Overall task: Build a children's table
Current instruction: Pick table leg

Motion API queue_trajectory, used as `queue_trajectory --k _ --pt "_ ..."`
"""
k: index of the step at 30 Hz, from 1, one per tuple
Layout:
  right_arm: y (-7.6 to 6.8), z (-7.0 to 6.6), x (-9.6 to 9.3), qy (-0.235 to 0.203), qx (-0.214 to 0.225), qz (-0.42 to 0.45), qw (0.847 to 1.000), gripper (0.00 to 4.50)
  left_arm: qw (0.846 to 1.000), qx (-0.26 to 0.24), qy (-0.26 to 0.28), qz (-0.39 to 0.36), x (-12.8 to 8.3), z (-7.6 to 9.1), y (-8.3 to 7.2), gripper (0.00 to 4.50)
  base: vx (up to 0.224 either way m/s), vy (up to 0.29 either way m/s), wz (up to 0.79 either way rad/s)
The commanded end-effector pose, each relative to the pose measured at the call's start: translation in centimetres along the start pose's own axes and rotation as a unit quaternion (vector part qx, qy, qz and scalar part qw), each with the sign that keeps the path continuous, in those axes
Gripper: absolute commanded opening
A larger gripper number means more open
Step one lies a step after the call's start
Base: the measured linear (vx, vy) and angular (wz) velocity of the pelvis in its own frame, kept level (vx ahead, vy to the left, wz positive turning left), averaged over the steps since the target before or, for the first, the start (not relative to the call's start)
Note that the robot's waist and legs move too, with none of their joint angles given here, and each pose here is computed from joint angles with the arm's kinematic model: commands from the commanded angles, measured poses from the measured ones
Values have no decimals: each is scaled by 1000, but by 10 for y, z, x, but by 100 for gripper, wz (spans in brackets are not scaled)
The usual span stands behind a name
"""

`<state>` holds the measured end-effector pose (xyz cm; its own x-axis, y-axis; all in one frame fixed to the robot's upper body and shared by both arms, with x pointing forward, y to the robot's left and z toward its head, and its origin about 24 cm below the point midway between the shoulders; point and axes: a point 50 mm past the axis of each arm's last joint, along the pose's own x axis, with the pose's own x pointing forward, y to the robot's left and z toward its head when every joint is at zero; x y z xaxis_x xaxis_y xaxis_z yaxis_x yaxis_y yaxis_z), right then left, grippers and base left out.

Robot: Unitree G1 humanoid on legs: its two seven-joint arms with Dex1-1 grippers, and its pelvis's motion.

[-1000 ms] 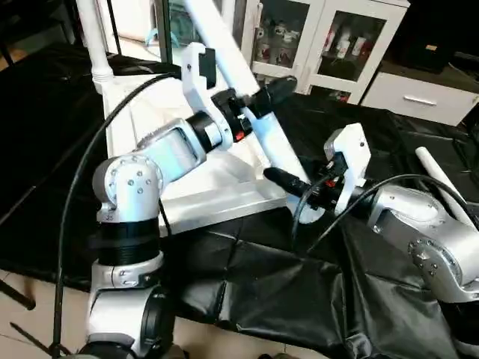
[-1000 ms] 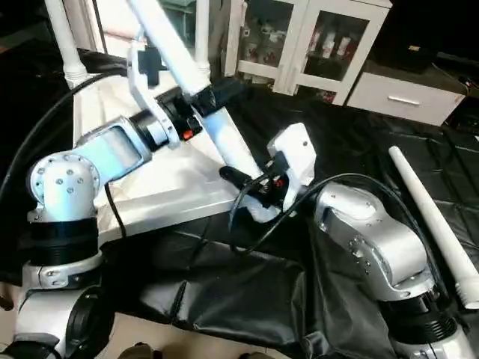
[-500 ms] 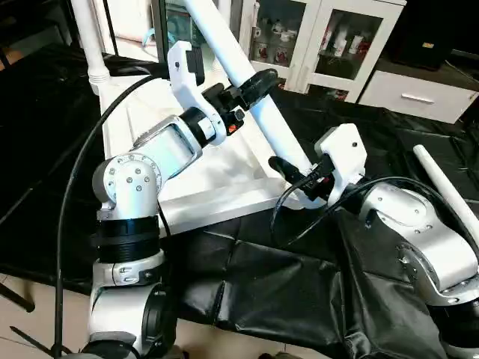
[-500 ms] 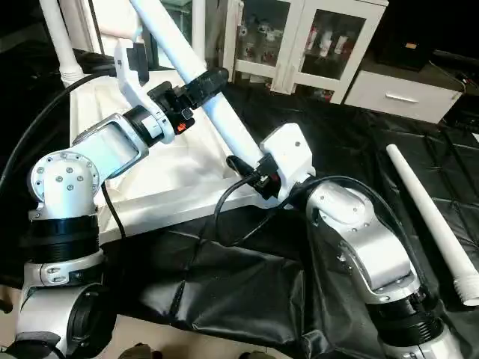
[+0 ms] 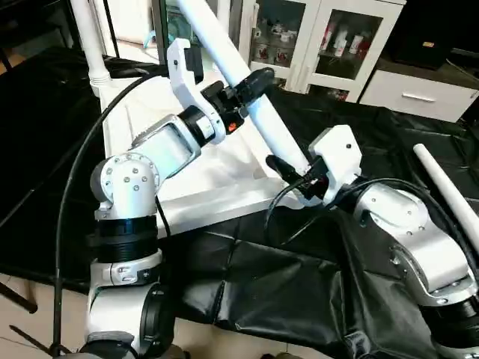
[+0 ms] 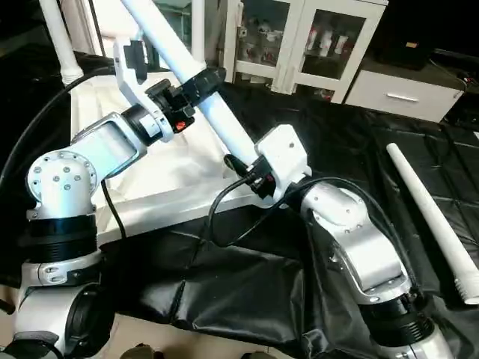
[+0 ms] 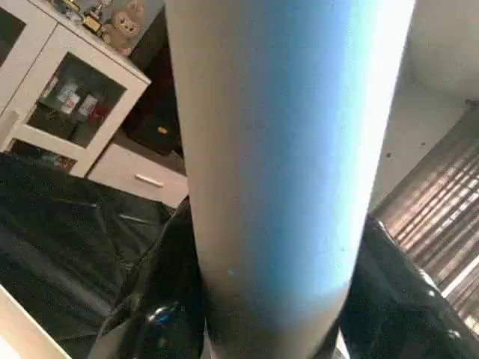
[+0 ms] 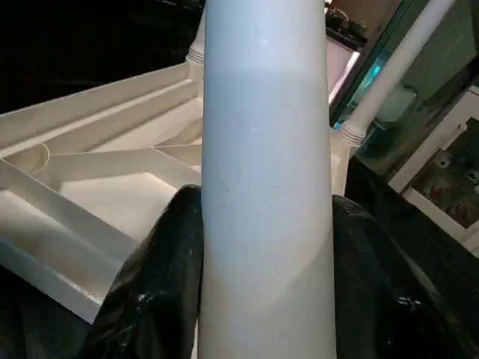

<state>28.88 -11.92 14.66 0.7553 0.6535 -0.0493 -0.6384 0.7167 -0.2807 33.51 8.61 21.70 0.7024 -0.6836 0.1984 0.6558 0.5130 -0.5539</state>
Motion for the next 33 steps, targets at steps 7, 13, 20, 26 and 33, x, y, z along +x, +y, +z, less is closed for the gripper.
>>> queue_trajectory --k 7,13,20,26,33 --pt "-5 0 -3 -10 10 -19 1000 186 1000 1 -9 -4 6 6 -1 179 0 0 0" --pt "-2 3 -3 -31 35 0 999 273 1000 3 -13 -5 5 9 -1 178 0 0 0" --pt "-2 22 -11 -127 158 61 977 334 1000 18 -8 1 5 12 3 177 0 0 0" --pt "-47 26 -32 -107 214 58 969 386 994 57 56 -74 1 16 -6 177 0 0 0" --pt "-59 24 -54 -41 269 210 939 434 969 95 139 -181 -2 12 -24 177 0 0 0"
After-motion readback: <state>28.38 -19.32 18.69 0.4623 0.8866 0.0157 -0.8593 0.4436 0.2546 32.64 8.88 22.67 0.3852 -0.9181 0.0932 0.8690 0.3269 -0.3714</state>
